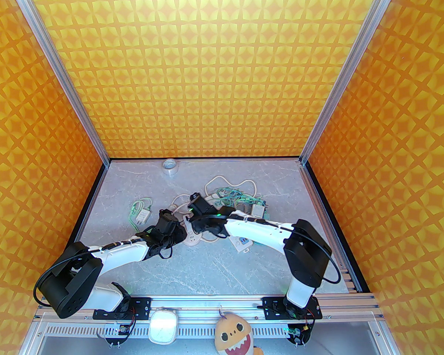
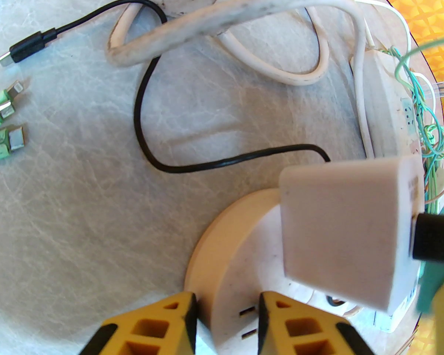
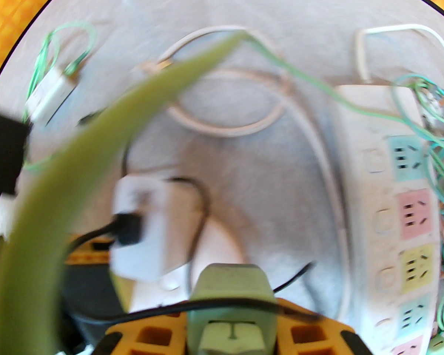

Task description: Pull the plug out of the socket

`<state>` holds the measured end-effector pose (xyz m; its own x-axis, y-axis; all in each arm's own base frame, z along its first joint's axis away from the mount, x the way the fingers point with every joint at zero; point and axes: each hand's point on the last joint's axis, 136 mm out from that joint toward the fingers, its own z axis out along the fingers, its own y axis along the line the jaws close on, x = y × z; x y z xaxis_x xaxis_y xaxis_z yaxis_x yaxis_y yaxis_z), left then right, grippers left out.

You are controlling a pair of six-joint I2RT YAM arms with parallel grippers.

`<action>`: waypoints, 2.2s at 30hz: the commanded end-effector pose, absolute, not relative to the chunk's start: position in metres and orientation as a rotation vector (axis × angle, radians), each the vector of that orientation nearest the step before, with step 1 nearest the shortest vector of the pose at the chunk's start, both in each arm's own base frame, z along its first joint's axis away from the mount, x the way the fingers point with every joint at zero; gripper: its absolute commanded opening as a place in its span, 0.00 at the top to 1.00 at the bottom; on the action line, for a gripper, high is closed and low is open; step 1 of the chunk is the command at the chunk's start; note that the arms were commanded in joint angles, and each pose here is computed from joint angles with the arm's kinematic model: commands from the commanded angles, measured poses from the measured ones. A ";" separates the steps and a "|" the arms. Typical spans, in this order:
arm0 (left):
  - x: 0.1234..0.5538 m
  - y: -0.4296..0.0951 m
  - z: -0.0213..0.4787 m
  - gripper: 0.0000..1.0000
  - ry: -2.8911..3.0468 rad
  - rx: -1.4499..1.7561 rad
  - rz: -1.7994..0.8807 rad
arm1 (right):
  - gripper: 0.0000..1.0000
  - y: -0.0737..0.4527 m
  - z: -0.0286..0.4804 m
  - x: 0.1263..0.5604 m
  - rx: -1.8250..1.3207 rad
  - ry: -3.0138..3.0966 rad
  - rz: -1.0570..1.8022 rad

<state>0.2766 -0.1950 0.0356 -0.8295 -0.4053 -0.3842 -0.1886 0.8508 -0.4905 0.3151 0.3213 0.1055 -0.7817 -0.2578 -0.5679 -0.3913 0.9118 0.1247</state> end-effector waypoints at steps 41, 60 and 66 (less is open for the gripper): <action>0.218 -0.134 0.107 0.32 2.505 -0.395 -0.486 | 0.38 0.363 0.096 0.432 -0.380 2.565 0.524; 0.240 -0.149 0.109 0.27 2.506 -0.366 -0.462 | 0.01 0.313 0.146 0.341 -0.336 2.436 0.682; 0.257 -0.156 0.095 0.28 2.543 -0.411 -0.370 | 0.02 0.287 0.139 0.328 -0.270 2.405 0.636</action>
